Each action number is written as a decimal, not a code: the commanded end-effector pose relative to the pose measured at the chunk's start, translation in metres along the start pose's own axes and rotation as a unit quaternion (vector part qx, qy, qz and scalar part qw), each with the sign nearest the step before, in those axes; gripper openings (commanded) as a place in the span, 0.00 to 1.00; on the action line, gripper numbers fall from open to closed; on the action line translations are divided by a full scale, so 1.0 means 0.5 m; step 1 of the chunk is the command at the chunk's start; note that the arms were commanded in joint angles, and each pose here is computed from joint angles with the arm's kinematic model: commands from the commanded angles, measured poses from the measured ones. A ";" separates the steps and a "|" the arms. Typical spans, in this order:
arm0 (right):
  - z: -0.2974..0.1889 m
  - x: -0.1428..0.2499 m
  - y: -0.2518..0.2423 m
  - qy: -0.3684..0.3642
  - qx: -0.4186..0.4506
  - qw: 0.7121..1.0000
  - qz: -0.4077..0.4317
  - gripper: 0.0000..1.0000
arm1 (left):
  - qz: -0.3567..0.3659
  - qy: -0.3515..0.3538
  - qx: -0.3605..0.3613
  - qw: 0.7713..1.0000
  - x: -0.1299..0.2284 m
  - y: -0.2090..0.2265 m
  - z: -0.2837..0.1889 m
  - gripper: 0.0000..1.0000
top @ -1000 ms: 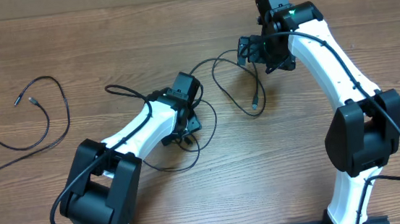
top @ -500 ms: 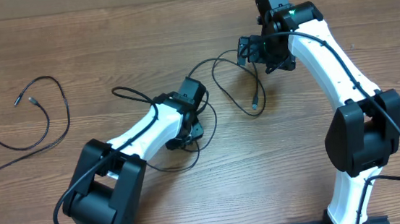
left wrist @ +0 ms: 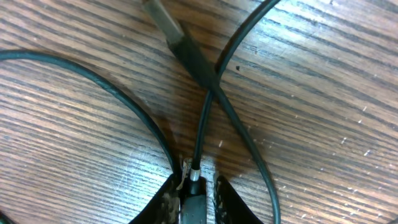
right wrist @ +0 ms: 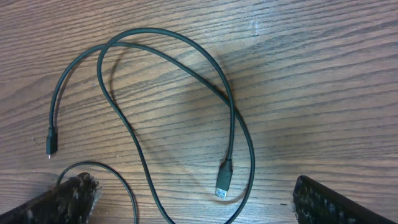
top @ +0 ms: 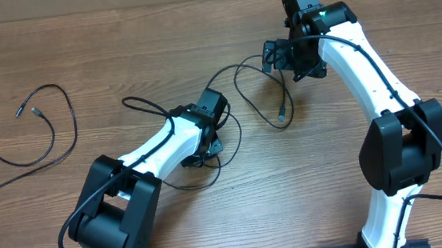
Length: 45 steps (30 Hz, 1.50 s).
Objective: Untangle cables
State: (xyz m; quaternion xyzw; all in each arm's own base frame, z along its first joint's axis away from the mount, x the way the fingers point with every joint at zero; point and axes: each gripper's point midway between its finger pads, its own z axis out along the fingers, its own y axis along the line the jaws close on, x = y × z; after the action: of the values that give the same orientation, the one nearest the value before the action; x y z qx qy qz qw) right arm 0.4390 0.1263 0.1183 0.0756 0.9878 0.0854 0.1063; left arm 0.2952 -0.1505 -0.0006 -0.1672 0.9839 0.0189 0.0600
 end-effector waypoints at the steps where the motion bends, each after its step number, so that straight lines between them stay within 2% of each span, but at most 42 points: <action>1: -0.010 -0.005 0.006 -0.008 -0.005 1.000 -0.004 1.00 | 0.024 0.009 0.007 1.000 -0.008 0.004 0.019 0.14; 2: -0.010 -0.005 0.006 -0.008 -0.005 1.000 -0.004 1.00 | 0.024 0.009 0.007 1.000 -0.017 0.009 0.017 0.08; 4: -0.010 -0.005 0.006 -0.008 -0.005 1.000 -0.004 1.00 | 0.032 0.008 0.011 0.999 -0.036 0.015 0.011 0.04; 5: -0.010 -0.005 0.006 -0.008 -0.005 1.000 -0.004 1.00 | 0.040 0.009 0.015 0.999 -0.043 0.017 0.009 0.08; 7: -0.010 -0.005 0.006 -0.008 -0.005 1.000 -0.004 1.00 | 0.056 0.018 0.025 0.998 -0.056 0.022 0.001 0.31; 9: -0.010 -0.005 0.006 -0.008 -0.005 1.000 -0.004 1.00 | 0.060 0.026 0.025 0.998 -0.066 0.033 -0.007 0.39; 15: -0.010 -0.005 0.006 -0.008 -0.005 1.000 -0.004 1.00 | 0.054 0.032 0.018 0.998 -0.090 0.059 -0.022 0.48; 19: -0.010 -0.005 0.006 -0.008 -0.005 1.000 -0.004 1.00 | 0.054 0.043 0.040 0.997 -0.081 0.043 -0.024 0.53; 23: -0.010 -0.005 0.006 -0.008 -0.005 1.000 -0.004 1.00 | 0.052 0.048 0.050 0.996 -0.071 0.026 -0.025 0.65; 29: -0.010 -0.005 0.006 -0.008 -0.005 1.000 -0.004 1.00 | 0.021 0.044 0.041 0.998 -0.060 0.015 -0.026 0.69; 31: -0.010 -0.006 0.006 -0.008 -0.005 1.000 -0.004 1.00 | 0.006 0.036 0.029 0.999 -0.061 0.017 -0.025 0.77; 38: -0.010 -0.005 0.006 -0.008 -0.005 1.000 -0.004 1.00 | -0.052 -0.007 -0.005 0.999 -0.078 0.025 -0.025 0.74; 45: -0.010 -0.005 0.006 -0.008 -0.005 1.000 -0.004 1.00 | -0.075 -0.014 0.004 0.997 -0.087 0.015 -0.019 0.72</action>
State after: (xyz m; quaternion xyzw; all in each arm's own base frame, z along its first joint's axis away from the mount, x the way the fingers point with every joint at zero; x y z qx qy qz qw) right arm 0.4391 0.1264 0.1183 0.0756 0.9877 0.0856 0.1064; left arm 0.3271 -0.1293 0.0173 -0.2198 0.9732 0.0049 0.0670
